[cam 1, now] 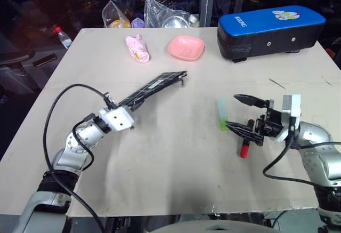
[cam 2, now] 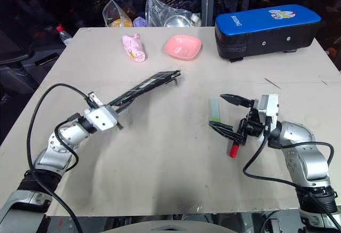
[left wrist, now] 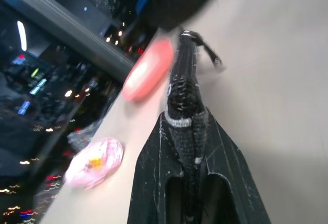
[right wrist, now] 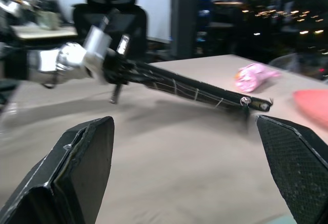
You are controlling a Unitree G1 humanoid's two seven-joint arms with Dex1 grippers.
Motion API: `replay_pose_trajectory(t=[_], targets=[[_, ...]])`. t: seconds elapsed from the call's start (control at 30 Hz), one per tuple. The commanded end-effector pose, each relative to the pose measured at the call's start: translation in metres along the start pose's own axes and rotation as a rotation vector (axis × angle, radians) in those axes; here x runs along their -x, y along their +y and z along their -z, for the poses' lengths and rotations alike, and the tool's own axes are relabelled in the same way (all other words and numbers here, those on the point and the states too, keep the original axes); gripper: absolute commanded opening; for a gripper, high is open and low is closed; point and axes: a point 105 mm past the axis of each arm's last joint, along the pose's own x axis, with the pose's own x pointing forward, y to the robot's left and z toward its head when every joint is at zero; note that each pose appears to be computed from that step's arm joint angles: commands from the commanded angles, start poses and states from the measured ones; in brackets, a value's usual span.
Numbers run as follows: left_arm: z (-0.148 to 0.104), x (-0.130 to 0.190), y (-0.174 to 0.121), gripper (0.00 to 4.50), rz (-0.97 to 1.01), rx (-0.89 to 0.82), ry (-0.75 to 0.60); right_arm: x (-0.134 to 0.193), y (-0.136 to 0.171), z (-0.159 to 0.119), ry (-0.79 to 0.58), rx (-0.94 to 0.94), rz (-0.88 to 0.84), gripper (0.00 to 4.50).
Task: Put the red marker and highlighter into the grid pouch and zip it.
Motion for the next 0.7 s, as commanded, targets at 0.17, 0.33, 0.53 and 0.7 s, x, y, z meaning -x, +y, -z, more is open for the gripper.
replay_pose_trajectory(t=[0.17, 0.33, 0.53, 0.7], targets=[[-0.036, -0.025, 0.001, 0.03, 0.018, 0.108, -0.111, -0.045, -0.043, 0.009, 0.195, 0.001, 0.278, 4.50], [-0.039, -0.031, -0.005, 0.03, 0.033, 0.113, -0.123, -0.066, -0.065, 0.018, 0.228, -0.224, 0.405, 4.50], [-0.038, -0.035, -0.010, 0.03, 0.052, 0.109, -0.132, -0.082, -0.073, 0.027, 0.236, -0.397, 0.444, 4.50], [-0.036, -0.033, -0.017, 0.00, 0.078, 0.099, -0.123, -0.093, -0.074, 0.022, 0.207, -0.370, 0.406, 3.28]])
